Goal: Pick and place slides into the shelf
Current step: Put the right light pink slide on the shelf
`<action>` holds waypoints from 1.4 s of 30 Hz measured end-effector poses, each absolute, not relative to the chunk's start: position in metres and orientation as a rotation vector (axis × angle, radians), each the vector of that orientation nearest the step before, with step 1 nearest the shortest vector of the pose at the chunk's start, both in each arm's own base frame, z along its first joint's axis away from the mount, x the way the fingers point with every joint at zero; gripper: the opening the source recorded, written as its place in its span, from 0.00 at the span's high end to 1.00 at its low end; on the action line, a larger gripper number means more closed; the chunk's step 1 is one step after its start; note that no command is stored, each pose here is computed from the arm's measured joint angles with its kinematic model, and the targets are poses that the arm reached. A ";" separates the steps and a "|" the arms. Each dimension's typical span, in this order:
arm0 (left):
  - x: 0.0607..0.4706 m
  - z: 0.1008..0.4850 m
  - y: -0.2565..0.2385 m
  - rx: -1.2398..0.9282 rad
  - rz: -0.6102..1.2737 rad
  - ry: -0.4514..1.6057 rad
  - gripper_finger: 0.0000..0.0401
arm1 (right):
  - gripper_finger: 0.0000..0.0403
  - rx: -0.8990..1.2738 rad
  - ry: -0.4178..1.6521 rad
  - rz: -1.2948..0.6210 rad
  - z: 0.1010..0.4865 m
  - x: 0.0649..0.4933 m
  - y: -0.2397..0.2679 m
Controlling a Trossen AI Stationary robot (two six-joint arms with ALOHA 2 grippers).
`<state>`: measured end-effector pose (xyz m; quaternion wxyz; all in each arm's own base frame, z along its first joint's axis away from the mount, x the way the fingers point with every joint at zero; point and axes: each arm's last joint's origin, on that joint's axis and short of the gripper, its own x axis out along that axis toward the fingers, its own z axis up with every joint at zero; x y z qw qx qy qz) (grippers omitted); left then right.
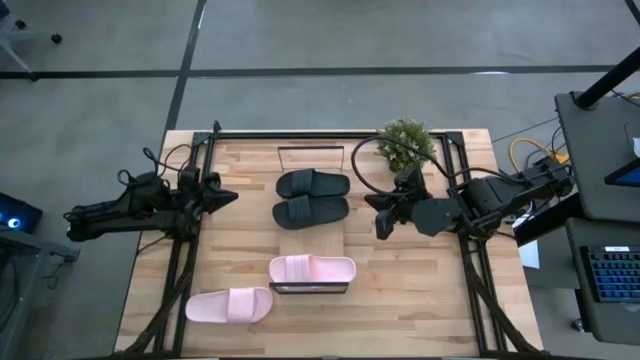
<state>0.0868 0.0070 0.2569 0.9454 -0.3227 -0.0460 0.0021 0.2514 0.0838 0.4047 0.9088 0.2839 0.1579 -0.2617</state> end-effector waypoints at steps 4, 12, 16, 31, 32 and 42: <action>0.087 0.257 0.006 -0.656 -0.036 -0.079 0.99 | 0.98 0.603 0.327 -0.548 0.402 0.252 0.084; 0.087 0.249 0.002 -0.696 -0.147 0.054 1.00 | 0.98 0.640 0.325 -0.562 0.397 0.253 0.084; 0.088 0.246 0.002 -0.687 -0.135 0.079 1.00 | 0.98 0.675 0.321 -0.573 0.394 0.253 0.084; 0.093 0.242 -0.003 -0.793 -0.290 0.208 1.00 | 0.88 0.750 0.328 -0.588 0.381 0.269 0.091; 0.093 0.242 -0.003 -0.789 -0.288 0.208 1.00 | 0.84 0.768 0.332 -0.582 0.378 0.275 0.092; 0.094 0.241 -0.002 -0.744 -0.282 0.205 1.00 | 0.43 1.005 0.518 -0.610 0.320 0.330 0.098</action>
